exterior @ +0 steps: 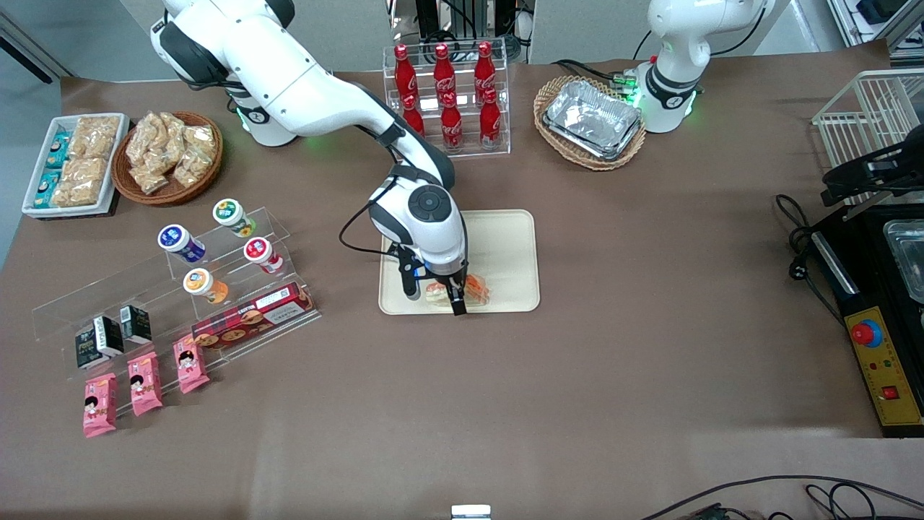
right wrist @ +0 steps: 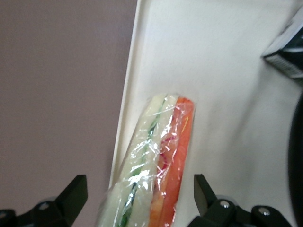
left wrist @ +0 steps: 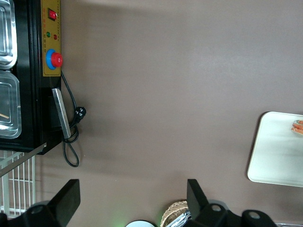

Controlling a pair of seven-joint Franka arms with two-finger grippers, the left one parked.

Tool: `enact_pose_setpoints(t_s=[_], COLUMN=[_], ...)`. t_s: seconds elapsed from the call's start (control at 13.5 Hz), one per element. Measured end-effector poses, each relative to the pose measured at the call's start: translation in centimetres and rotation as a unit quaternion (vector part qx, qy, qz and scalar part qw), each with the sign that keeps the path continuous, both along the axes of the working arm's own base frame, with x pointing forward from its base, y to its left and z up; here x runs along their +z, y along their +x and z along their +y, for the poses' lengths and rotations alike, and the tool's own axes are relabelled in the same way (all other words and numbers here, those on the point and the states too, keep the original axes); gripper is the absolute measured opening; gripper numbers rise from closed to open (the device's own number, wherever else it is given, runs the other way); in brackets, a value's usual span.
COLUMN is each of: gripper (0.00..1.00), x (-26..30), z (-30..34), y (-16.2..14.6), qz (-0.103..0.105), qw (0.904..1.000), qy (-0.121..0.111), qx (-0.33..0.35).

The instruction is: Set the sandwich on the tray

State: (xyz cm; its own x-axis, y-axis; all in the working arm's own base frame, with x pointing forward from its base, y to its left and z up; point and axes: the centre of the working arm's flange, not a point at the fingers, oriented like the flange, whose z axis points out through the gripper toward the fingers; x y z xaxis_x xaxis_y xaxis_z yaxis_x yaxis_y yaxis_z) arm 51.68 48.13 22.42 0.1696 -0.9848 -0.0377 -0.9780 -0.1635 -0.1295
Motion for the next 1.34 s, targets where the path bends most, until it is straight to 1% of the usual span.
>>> enact_pose_setpoints(t_s=[0.07, 0.15, 0.22, 0.37, 0.52, 0.67, 0.74, 0.82, 0.89, 0.97, 1.04, 1.11, 1.19, 1.34], gripper=[1.00, 1.00, 1.00, 1.00, 1.00, 1.00, 1.00, 1.00, 1.00, 1.00, 1.00, 1.00, 1.00, 1.00], x=[0.9, 2.3, 4.0, 8.2, 12.5, 17.4, 20.1, 22.8, 25.3, 27.3, 28.9, 29.9, 30.7, 32.3], z=[-0.1, -0.2, -0.2, -1.2, -3.9, -7.0, -8.6, -10.1, -11.8, -13.5, -15.4, -17.3, -19.4, -24.5], y=[0.0, 0.1, 0.3, 1.1, 2.6, 4.1, 4.5, 4.6, 4.6, 4.7, 4.8, 5.1, 5.5, 6.5], qz=[0.005, 0.010, 0.016, 0.027, 0.033, 0.028, 0.023, 0.017, 0.009, 0.004, 0.002, 0.005, 0.006, 0.010], qw=[0.9999, 0.9998, 0.9997, 0.9993, 0.9983, 0.9952, 0.9915, 0.9850, 0.9756, 0.9642, 0.9504, 0.9335, 0.9143, 0.8725], qy=[-0.012, -0.017, -0.011, 0.009, 0.012, 0.009, 0.002, -0.005, -0.013, -0.023, -0.033, -0.042, -0.050, -0.065], qx=[0.006, 0.009, 0.012, 0.024, 0.046, 0.093, 0.128, 0.172, 0.219, 0.264, 0.309, 0.356, 0.402, 0.484])
